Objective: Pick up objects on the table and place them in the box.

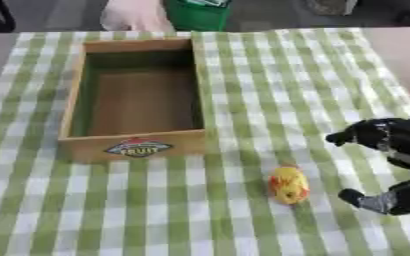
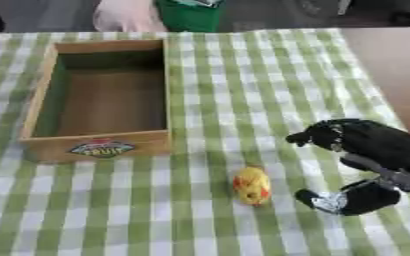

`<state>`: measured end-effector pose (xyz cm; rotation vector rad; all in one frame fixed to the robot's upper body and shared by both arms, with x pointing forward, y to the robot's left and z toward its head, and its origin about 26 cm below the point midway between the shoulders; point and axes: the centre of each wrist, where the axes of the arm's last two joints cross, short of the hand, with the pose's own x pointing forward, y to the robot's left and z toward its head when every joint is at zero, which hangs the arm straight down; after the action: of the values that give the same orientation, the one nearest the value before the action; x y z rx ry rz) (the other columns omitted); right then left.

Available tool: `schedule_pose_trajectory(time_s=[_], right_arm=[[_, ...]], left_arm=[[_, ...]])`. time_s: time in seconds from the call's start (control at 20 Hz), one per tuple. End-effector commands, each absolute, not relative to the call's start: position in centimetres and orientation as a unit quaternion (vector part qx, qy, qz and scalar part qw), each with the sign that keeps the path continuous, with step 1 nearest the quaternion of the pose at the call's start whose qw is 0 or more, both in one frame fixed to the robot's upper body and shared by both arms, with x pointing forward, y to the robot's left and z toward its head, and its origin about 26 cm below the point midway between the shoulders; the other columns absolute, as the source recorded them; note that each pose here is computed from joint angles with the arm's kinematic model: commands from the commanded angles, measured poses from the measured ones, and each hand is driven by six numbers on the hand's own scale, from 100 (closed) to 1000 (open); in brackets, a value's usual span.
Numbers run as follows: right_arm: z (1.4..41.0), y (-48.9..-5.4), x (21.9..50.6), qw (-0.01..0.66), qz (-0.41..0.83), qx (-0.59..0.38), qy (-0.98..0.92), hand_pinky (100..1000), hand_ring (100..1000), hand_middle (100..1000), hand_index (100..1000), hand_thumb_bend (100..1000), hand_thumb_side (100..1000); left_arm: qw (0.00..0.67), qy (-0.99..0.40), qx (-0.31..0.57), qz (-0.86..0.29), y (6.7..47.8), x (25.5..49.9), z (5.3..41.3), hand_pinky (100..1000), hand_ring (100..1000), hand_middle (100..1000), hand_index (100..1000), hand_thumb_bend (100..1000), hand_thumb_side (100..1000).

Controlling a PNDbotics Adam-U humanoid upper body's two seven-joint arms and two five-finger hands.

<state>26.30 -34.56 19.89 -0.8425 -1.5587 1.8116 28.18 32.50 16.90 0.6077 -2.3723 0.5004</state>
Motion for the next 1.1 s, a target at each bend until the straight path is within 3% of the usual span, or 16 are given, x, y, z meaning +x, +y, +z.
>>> schedule_pose_trajectory(time_s=[0.05,0.5,1.1], right_arm=[[20.7,-34.2,26.3,0.291,0.704,-0.308,-0.570,739,824,730,941,336,686],[20.9,-32.5,26.9,0.287,0.725,-0.281,-0.559,736,823,720,935,271,676],[20.2,-30.7,27.3,0.288,0.745,-0.276,-0.534,731,805,683,926,279,649]], left_arm=[[0.302,-0.909,0.229,0.176,32.6,28.1,17.9,448,430,498,691,100,699],[0.303,-0.910,0.224,0.173,32.4,28.1,17.9,448,431,499,692,100,700],[0.305,-0.910,0.220,0.173,32.3,28.1,17.8,448,430,500,692,100,701]])
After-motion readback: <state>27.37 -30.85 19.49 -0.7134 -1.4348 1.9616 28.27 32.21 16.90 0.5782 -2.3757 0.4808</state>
